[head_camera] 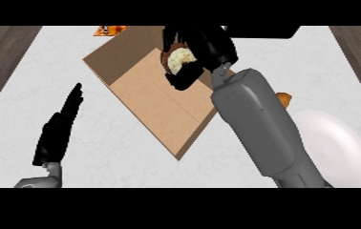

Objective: Pick the cupcake from the plate and place it in the cardboard box

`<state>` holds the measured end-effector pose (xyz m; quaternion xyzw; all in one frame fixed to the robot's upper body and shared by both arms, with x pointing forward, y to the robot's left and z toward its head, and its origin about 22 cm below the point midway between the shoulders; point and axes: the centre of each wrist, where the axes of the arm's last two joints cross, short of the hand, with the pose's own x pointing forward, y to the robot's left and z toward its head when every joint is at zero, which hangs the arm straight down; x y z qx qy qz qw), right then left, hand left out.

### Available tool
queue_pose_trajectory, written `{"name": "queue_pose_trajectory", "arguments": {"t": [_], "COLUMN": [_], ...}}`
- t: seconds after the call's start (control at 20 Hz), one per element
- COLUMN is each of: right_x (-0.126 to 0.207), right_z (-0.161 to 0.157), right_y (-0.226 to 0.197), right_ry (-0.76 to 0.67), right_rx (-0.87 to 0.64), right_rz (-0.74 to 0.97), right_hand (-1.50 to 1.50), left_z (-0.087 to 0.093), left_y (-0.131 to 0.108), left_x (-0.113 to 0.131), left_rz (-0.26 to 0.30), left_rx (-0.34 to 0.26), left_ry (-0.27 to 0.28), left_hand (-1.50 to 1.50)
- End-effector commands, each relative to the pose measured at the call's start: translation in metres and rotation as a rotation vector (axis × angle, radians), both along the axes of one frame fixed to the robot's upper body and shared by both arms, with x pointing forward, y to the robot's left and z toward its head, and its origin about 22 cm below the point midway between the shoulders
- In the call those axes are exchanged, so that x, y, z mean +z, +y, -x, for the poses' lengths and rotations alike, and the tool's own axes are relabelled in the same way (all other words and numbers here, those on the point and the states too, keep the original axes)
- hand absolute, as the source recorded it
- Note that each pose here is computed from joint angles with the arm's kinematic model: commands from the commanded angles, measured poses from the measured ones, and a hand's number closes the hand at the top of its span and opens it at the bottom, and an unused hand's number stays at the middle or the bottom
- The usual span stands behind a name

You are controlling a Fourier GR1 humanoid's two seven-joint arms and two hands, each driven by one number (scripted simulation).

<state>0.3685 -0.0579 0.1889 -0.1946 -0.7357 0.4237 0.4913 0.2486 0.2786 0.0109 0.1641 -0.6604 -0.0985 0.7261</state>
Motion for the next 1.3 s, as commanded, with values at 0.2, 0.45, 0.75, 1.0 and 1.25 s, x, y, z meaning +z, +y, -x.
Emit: {"name": "queue_pose_trajectory", "arguments": {"t": [0.2, 0.45, 0.75, 1.0, 1.25], "right_x": [-0.036, -0.05, -0.066, -0.078, -0.06], "right_z": [-0.03, -0.032, -0.045, -0.047, -0.056], "right_y": [0.042, 0.049, 0.044, 0.028, 0.02], "right_ry": [0.076, 0.193, 0.2, 0.137, 0.109], "right_rx": [-0.044, -0.13, -0.116, -0.188, -0.25], "right_rz": [0.073, 0.083, 0.006, -0.263, -0.525], "right_hand": [1.5, -1.5, -1.5, -1.5, -1.5], "left_z": [-0.011, -0.005, -0.006, 0.0, -0.006], "left_y": [-0.012, -0.025, -0.014, -0.007, -0.009], "left_x": [0.001, -0.008, -0.006, 0.002, 0.009], "left_rz": [0.004, -0.008, 0.0, 0.005, 0.0], "left_rx": [-0.04, -0.039, -0.069, -0.066, -0.045], "left_ry": [-0.006, -0.018, -0.01, -0.01, -0.02], "left_hand": [0.0, 0.0, 0.0, 0.0, 0.0]}}
